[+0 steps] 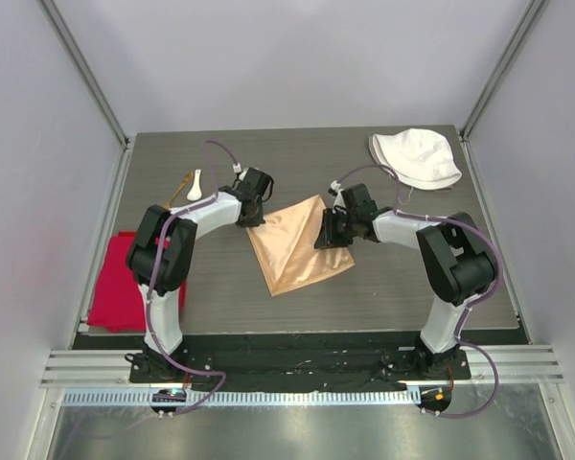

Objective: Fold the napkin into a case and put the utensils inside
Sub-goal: Smooth out the upper triangle-folded napkin at the center of the board, then pick up the upper triangle-folded napkin from the center of the board.

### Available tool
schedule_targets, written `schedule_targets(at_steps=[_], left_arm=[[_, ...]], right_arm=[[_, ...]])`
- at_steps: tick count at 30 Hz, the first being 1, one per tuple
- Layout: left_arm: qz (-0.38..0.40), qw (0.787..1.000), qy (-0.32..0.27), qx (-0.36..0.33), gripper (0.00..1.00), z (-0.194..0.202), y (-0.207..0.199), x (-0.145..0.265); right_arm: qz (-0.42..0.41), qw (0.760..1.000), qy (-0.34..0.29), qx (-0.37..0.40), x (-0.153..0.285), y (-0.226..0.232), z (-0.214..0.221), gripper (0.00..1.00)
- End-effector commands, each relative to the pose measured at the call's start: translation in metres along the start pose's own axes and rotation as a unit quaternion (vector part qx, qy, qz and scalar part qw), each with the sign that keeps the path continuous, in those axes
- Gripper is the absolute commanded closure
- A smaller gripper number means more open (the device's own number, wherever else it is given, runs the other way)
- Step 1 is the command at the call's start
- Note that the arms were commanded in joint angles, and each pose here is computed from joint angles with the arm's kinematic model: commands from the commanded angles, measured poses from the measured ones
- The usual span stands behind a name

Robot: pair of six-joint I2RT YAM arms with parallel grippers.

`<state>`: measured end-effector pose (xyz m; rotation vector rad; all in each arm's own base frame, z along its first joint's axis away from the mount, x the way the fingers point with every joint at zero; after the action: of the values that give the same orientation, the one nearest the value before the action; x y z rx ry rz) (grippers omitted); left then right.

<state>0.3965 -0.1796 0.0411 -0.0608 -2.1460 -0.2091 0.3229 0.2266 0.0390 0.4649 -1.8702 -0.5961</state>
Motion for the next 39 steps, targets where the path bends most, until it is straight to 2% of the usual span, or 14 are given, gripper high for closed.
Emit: schedule_targets(at_steps=[1,5,11,14,17,22,27,32,37,39], left_arm=[[-0.009,0.999,-0.023,0.03,1.0,-0.007,0.01,0.015],[-0.009,0.999,-0.025,0.036,1.0,-0.009,0.012,0.021],[-0.01,0.999,-0.016,0.044,1.0,-0.002,0.013,0.023],[-0.004,0.999,-0.017,0.049,1.0,0.0,0.012,0.022],[0.009,0.998,-0.016,0.052,1.0,0.002,0.008,0.02],[0.017,0.998,-0.016,0.057,1.0,0.002,0.006,0.021],[0.018,0.998,-0.013,0.066,0.97,0.002,0.005,0.025],[0.027,0.996,-0.009,0.081,0.92,0.006,0.002,0.024],[0.03,0.996,0.003,0.087,0.92,0.011,0.001,0.02],[0.032,0.996,0.004,0.088,0.92,0.012,0.0,0.02]], right_arm=[[0.07,0.997,-0.016,0.024,0.005,-0.021,-0.011,0.69],[0.077,0.995,-0.029,0.048,0.014,-0.009,-0.014,0.63],[0.069,0.988,-0.05,0.131,0.03,0.046,-0.007,0.31],[0.061,0.981,-0.048,0.175,0.028,0.075,0.009,0.23],[0.059,0.978,-0.042,0.193,0.019,0.091,0.02,0.2],[0.034,0.973,-0.032,0.227,0.008,0.117,0.034,0.2],[0.034,0.963,-0.005,0.267,-0.002,0.119,0.06,0.23],[0.022,0.955,0.018,0.296,-0.005,0.123,0.091,0.32],[0.038,0.952,0.03,0.302,-0.007,0.113,0.107,0.44],[0.048,0.949,0.038,0.308,-0.008,0.106,0.116,0.46]])
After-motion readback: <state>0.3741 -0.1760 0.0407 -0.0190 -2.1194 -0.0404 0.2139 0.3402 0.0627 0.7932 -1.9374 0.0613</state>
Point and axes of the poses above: each gripper's point midway between its finger pads, its own x axis back along the fingers, its own y axis along the line the jaws close on, z = x × y, the point moved 2 cm from there along x, back along the fingers, and after that the axes turned 13 degrees about -x, right-handed, at the moved point
